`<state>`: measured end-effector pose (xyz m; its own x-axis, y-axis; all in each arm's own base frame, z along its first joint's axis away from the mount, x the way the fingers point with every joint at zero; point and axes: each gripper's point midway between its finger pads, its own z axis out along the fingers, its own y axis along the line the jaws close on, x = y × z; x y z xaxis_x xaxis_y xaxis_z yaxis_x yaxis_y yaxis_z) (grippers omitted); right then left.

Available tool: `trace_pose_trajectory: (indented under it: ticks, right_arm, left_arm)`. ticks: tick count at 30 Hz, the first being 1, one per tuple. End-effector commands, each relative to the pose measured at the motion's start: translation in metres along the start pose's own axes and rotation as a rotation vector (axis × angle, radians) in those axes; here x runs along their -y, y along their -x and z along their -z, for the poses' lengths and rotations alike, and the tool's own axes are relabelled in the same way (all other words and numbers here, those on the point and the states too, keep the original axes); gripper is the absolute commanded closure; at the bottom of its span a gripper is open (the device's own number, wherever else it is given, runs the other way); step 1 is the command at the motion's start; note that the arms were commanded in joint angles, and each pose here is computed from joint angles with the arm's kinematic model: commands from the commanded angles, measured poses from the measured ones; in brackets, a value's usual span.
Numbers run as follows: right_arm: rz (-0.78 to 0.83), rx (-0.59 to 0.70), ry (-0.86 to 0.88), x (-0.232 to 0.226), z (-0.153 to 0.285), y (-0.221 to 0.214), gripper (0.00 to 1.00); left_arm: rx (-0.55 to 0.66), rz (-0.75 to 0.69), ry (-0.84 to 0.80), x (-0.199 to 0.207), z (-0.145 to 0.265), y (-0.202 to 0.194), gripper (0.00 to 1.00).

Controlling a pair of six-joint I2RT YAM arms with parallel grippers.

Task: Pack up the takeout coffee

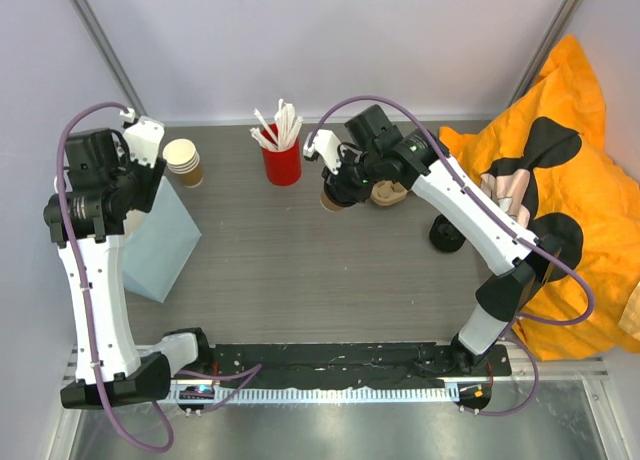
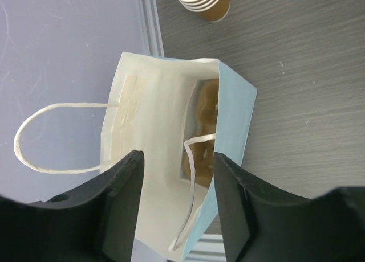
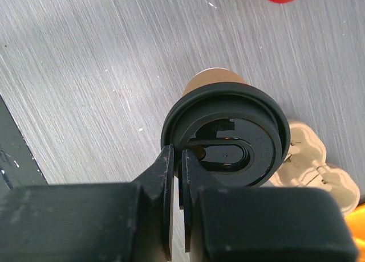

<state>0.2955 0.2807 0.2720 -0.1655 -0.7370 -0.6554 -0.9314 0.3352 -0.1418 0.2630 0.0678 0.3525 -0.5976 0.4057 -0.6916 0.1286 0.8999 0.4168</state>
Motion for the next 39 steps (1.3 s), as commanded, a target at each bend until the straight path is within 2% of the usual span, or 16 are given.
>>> trace_pose_trajectory:
  ticks: [1, 3, 8, 9, 11, 22, 25, 29, 32, 39]
  right_arm:
    - [-0.008, 0.058, -0.034, 0.005, 0.009, 0.013, 0.99]
    - [-0.004, 0.061, -0.048, 0.008, 0.01, 0.014, 0.99]
    - [-0.007, 0.069, -0.069, 0.011, 0.015, 0.017, 0.99]
    - [-0.006, 0.072, -0.076, 0.012, 0.016, 0.018, 0.99]
    - [-0.007, 0.072, -0.086, 0.014, 0.017, 0.018, 0.99]
    - [-0.005, 0.08, -0.153, 0.027, 0.027, 0.023, 0.99]
    - [-0.01, 0.086, -0.17, 0.032, 0.032, 0.023, 0.99]
    - [-0.018, 0.091, -0.195, 0.04, 0.038, 0.023, 0.99]
    - [-0.033, 0.095, -0.214, 0.048, 0.043, 0.021, 0.99]
    - [-0.071, 0.1, -0.255, 0.065, 0.056, 0.013, 0.99]
  left_arm:
    - [-0.017, -0.023, 0.013, -0.003, 0.014, -0.006, 0.51]
    - [-0.033, -0.031, -0.005, 0.001, 0.018, -0.011, 0.63]
    - [-0.044, -0.048, -0.023, 0.006, 0.029, -0.019, 0.85]
    - [-0.043, -0.049, -0.024, 0.006, 0.03, -0.019, 0.92]
    - [-0.029, -0.05, -0.046, 0.01, 0.035, -0.017, 0.99]
    - [0.066, -0.015, -0.284, 0.051, 0.047, 0.004, 1.0]
    - [0.124, -0.001, -0.372, 0.067, 0.051, 0.012, 1.0]
    - [0.2, -0.003, -0.493, 0.097, 0.058, 0.024, 1.0]
    - [0.208, -0.047, -0.571, 0.127, 0.058, 0.032, 1.0]
    - [0.232, -0.077, -0.666, 0.168, 0.057, 0.061, 1.0]
